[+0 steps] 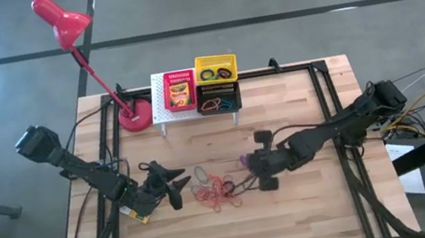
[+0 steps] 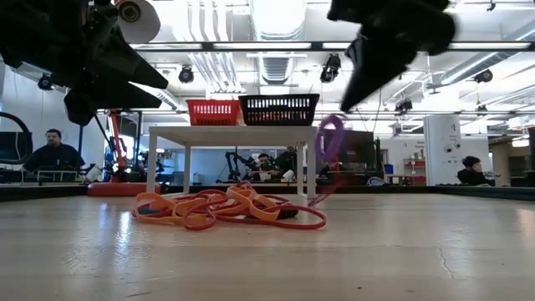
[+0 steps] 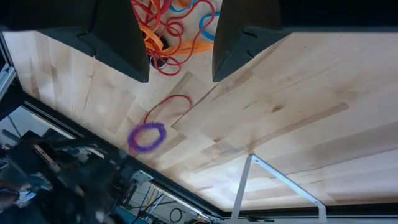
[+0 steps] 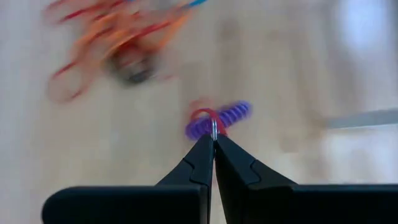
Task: Pick & Place Office Desk Supplies
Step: Put the purple spring keychain into the yellow bin on the shelf
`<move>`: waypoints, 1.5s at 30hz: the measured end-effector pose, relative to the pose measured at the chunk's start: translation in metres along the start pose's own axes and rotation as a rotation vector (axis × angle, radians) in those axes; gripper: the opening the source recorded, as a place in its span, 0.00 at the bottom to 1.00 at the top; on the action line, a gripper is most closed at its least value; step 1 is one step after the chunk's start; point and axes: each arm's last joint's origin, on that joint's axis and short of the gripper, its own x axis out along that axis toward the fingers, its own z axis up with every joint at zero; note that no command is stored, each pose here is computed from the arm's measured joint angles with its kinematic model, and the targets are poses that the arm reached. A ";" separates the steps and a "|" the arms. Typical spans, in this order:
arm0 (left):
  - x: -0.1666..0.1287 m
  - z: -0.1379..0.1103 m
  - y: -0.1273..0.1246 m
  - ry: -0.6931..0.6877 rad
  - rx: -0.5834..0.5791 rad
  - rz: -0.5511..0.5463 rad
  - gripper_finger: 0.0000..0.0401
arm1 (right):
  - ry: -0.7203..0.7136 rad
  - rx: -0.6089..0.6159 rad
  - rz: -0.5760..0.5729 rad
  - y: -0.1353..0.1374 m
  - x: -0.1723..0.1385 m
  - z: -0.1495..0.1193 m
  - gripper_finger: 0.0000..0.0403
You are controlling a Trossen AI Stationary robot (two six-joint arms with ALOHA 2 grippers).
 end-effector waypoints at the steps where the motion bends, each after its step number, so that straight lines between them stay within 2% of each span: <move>1: 0.000 0.000 0.000 0.000 0.000 0.000 0.45 | 0.025 -0.015 0.077 0.003 0.001 -0.003 0.02; 4: 0.000 0.000 0.000 0.000 0.000 0.000 0.45 | 0.117 -0.019 0.393 0.014 0.004 -0.012 0.02; 6: 0.000 0.000 0.000 0.000 0.000 0.000 0.45 | 0.179 0.013 0.530 0.018 0.008 -0.021 0.02; 12: 0.000 0.000 0.000 -0.001 0.000 0.000 0.45 | 0.313 0.088 0.560 0.018 0.021 -0.048 0.02; 15: 0.000 0.000 0.000 -0.002 0.000 0.001 0.45 | 0.311 0.084 0.649 0.021 0.024 -0.051 0.02; 20: 0.000 0.000 0.000 -0.002 0.000 0.001 0.45 | 0.157 -0.033 0.874 0.028 0.023 -0.041 0.02; 23: 0.000 0.000 0.000 -0.002 -0.001 0.001 0.45 | -0.004 -0.126 0.910 0.031 0.021 -0.031 0.02; 26: 0.000 0.000 0.000 -0.002 -0.011 0.001 0.45 | -0.170 -0.169 0.847 0.030 0.017 -0.017 0.02; 29: 0.000 0.000 0.000 -0.002 -0.012 0.001 0.45 | -0.312 -0.185 0.701 0.026 0.006 0.003 0.02; 31: 0.000 0.000 0.000 -0.002 -0.012 0.001 0.45 | -0.400 -0.165 0.553 0.021 -0.007 0.021 0.02; 35: 0.000 0.000 0.000 -0.002 -0.012 0.001 0.45 | -0.560 -0.035 0.176 -0.001 -0.049 0.063 0.02; 37: 0.000 0.000 0.000 -0.002 -0.012 0.001 0.45 | -0.566 -0.008 0.042 -0.019 -0.070 0.080 0.02; 40: 0.000 0.000 0.000 -0.002 -0.011 0.001 0.45 | -0.519 0.019 -0.060 -0.056 -0.092 0.101 0.02; 45: 0.000 0.000 0.000 -0.002 -0.011 0.001 0.45 | -0.373 0.109 -0.207 -0.135 -0.094 0.116 0.02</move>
